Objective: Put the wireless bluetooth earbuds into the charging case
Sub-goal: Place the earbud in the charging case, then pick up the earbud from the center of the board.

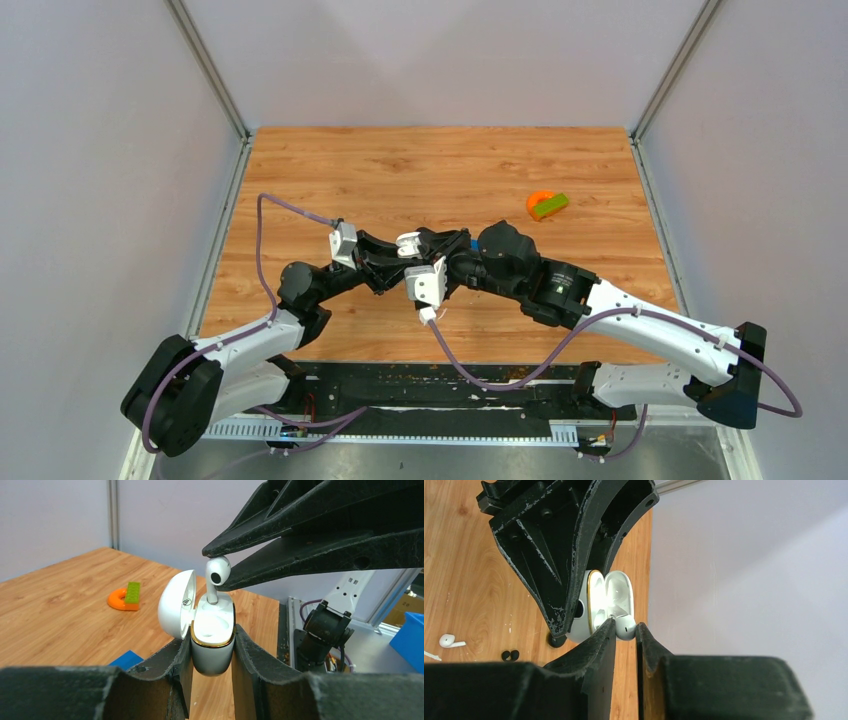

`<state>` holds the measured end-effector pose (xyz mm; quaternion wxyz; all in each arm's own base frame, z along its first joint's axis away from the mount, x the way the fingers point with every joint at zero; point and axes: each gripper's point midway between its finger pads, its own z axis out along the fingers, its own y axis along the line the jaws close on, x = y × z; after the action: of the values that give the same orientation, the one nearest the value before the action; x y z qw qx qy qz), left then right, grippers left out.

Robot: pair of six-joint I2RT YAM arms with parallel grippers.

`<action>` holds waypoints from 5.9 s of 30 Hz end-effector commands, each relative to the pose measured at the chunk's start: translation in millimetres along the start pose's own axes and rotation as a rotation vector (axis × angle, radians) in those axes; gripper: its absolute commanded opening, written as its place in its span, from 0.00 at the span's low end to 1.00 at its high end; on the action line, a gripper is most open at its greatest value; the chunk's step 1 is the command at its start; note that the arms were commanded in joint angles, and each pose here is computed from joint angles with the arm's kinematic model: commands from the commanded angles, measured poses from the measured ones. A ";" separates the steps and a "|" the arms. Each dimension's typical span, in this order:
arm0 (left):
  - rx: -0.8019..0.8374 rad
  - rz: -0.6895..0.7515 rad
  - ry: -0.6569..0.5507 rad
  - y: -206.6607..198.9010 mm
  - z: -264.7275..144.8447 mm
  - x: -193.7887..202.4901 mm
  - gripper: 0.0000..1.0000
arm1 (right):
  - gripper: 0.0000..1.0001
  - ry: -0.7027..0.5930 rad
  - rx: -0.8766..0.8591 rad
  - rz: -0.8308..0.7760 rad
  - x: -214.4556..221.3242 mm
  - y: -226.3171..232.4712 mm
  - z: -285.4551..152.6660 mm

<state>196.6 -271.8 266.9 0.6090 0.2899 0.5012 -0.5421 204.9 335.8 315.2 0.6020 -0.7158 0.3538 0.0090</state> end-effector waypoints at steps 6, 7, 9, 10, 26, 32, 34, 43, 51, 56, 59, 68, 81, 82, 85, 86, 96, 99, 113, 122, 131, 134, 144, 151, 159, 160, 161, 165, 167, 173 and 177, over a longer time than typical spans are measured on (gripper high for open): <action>0.019 0.057 -0.031 -4.8 1.2 -10.6 0.00 | 0.00 0.001 -0.052 -0.054 -1.3 12.7 1.4; 0.020 0.058 -0.030 -5.0 1.2 -10.7 0.00 | 0.00 0.003 -0.059 -0.054 -0.8 14.0 1.4; 0.019 0.061 -0.031 -5.0 1.1 -11.2 0.00 | 0.00 0.006 -0.070 -0.048 -0.4 16.5 2.2; 0.019 0.063 -0.032 -4.8 1.2 -11.7 0.00 | 0.00 0.011 -0.075 -0.044 0.4 17.5 2.5; 0.004 0.070 -0.033 -2.8 0.1 -11.5 0.00 | 0.24 0.048 -0.029 0.027 -0.3 -0.2 -0.5; 0.004 0.070 -0.032 -2.6 0.6 -11.7 0.00 | 0.36 0.003 -0.084 0.110 -16.9 -3.3 -8.8; 0.003 0.069 -0.032 -2.6 0.1 -11.4 0.00 | 0.45 -0.005 -0.086 0.124 -20.8 -6.1 -10.3; -0.018 0.083 -0.031 0.3 -1.2 -12.5 0.00 | 0.46 -0.010 -0.072 0.297 -32.8 -32.2 -39.8; -0.073 0.114 -0.020 8.8 -4.4 -12.3 0.00 | 0.50 0.130 -0.075 0.713 46.0 -40.2 -63.5; -0.126 0.113 -0.004 17.7 -8.1 -7.6 0.00 | 0.49 0.240 -0.314 1.079 97.0 25.5 -46.2; -0.159 0.128 0.018 22.3 -11.9 -4.9 0.00 | 0.48 0.271 -0.432 1.067 114.1 70.2 -35.5; -0.193 0.216 0.130 18.3 -31.4 -0.6 0.00 | 0.44 0.235 -0.598 0.900 149.4 113.4 2.8; -0.112 0.144 0.216 27.5 -22.6 20.0 0.00 | 0.42 0.199 -0.652 0.782 155.0 158.1 71.2; -0.116 0.130 0.198 29.7 -23.1 17.9 0.00 | 0.42 0.204 -0.660 0.780 156.6 161.6 75.9; -0.118 0.091 0.120 29.4 -26.6 5.3 0.00 | 0.41 0.212 -0.675 0.786 162.8 166.8 88.0; -0.121 0.084 0.107 27.9 -28.5 2.3 0.00 | 0.41 0.213 -0.680 0.789 165.0 168.9 91.0; -0.129 0.100 0.131 19.3 -42.0 6.9 0.00 | 0.42 0.215 -0.755 0.770 164.9 197.4 106.2; -0.134 0.104 0.132 20.3 -42.0 6.8 0.00 | 0.42 0.224 -0.776 0.763 164.8 205.0 106.5; -0.144 0.106 0.147 22.9 -43.2 10.1 0.00 | 0.42 0.058 -0.844 0.865 124.1 172.1 80.7; -0.151 0.099 0.113 23.0 -40.1 1.6 0.00 | 0.43 -0.005 -0.845 0.831 103.1 148.9 50.3; -0.094 0.076 0.026 6.5 -32.4 -28.6 0.00 | 0.44 0.017 -0.798 0.934 136.2 143.6 49.4; -0.064 0.060 -0.013 -2.3 -26.3 -46.5 0.00 | 0.44 0.035 -0.800 0.967 146.1 144.6 62.7; 0.021 0.068 -0.148 -20.3 11.5 -133.9 0.00 | 0.43 0.105 -0.828 0.940 155.9 170.3 97.3; 0.041 0.062 -0.179 -23.3 24.3 -154.9 0.00 | 0.41 0.221 -0.806 0.898 184.7 191.7 106.6; 0.025 0.046 -0.171 -19.6 21.9 -145.6 0.00 | 0.41 0.277 -0.804 0.835 195.0 205.9 98.9; 0.024 0.045 -0.171 -19.4 21.5 -144.8 0.00 | 0.41 0.281 -0.806 0.826 195.0 208.3 97.4; 0.023 0.041 -0.169 -19.1 21.1 -143.4 0.00 | 0.41 0.288 -0.809 0.820 195.1 211.1 95.3; 0.020 0.038 -0.167 -19.1 19.3 -140.5 0.00 | 0.41 0.299 -0.819 0.809 192.1 219.7 90.1; 0.017 0.036 -0.166 -18.5 18.7 -139.1 0.00 | 0.41 0.305 -0.829 0.808 190.3 224.4 87.1; 0.017 0.032 -0.169 -19.0 17.5 -138.1 0.00 | 0.41 0.315 -0.825 0.784 182.7 228.4 79.8; 0.018 0.027 -0.173 -19.8 16.3 -137.6 0.00 | 0.41 0.336 -0.795 0.746 182.9 228.6 79.6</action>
<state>203.8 -245.0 389.5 0.6409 0.2565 0.4631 -0.5559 266.0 316.8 22.4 0.1878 -0.6987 0.6376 0.2647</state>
